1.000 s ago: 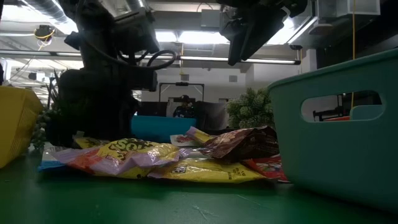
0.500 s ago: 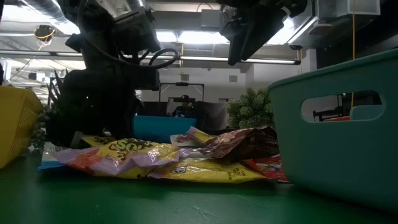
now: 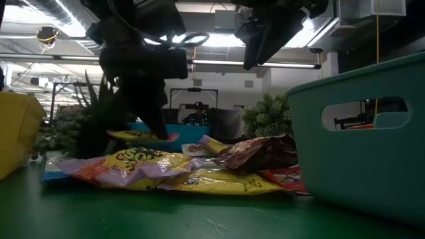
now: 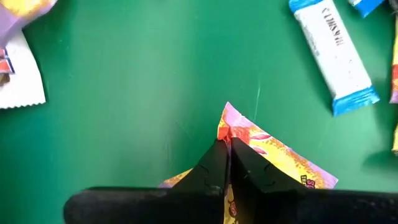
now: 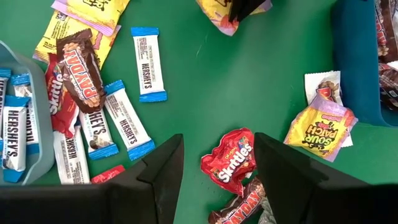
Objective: Sort candy
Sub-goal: Put the yellow candy into the yellow bin
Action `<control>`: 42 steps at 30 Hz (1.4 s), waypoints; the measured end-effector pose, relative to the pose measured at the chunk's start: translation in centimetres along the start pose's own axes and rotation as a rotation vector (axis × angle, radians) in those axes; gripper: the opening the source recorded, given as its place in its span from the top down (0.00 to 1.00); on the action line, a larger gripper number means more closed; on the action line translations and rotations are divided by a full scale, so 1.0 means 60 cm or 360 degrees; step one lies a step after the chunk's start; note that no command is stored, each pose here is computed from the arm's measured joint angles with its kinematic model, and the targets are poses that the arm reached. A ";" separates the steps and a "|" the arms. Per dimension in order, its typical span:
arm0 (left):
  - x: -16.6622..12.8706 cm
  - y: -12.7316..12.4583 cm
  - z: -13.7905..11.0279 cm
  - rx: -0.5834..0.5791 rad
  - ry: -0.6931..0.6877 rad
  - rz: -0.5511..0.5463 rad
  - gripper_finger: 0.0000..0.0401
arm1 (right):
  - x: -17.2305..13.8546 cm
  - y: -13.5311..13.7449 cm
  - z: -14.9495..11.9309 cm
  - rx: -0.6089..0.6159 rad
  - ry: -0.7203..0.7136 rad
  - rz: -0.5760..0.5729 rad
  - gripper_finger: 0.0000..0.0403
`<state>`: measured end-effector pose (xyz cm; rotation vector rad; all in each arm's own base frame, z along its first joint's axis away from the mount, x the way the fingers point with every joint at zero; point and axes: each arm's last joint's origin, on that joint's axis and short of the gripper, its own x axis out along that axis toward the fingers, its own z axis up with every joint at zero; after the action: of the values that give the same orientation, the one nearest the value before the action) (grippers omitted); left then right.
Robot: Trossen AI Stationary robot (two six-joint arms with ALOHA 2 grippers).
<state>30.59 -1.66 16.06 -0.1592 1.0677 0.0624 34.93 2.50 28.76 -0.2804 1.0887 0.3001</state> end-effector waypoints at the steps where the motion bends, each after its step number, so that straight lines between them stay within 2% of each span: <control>1: 0.000 0.000 0.001 0.0000 -0.0003 -0.0001 1.00 | 0.000 0.000 0.000 0.0000 0.0000 0.0001 0.52; 7: -0.001 0.000 -0.001 -0.0001 0.0016 0.0007 1.00 | 0.000 0.000 0.000 0.0000 -0.0001 0.0000 0.52; 13: -0.001 0.000 0.000 -0.0114 0.0002 0.0012 1.00 | 0.000 -0.001 0.004 0.0006 -0.0042 0.0004 0.52; 20: -0.002 0.000 0.002 -0.0123 -0.0018 0.0018 1.00 | 0.028 -0.001 0.021 0.0295 -0.0171 0.0217 0.52; 25: -0.002 0.000 0.003 -0.0124 -0.0031 0.0031 1.00 | 0.069 -0.002 0.016 0.0497 -0.0019 0.0252 0.52; 27: -0.002 0.000 0.004 -0.0122 -0.0040 0.0050 1.00 | 0.083 -0.001 0.014 0.0514 0.0005 0.0278 0.52; 33: -0.002 0.001 0.004 -0.0122 -0.0044 0.0054 1.00 | 0.124 0.018 -0.022 0.0604 0.0035 0.0536 0.52; 38: -0.002 0.000 0.008 -0.0123 -0.0085 0.0044 1.00 | 0.161 0.017 -0.032 0.0757 -0.0186 0.0478 0.52; 42: -0.003 -0.001 0.014 -0.0127 -0.0139 0.0030 1.00 | 0.179 0.012 -0.030 0.0911 -0.0477 0.0368 0.52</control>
<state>31.23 -1.62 16.59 -0.2166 0.9799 0.1282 37.83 3.58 18.27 0.3929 0.8666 0.2153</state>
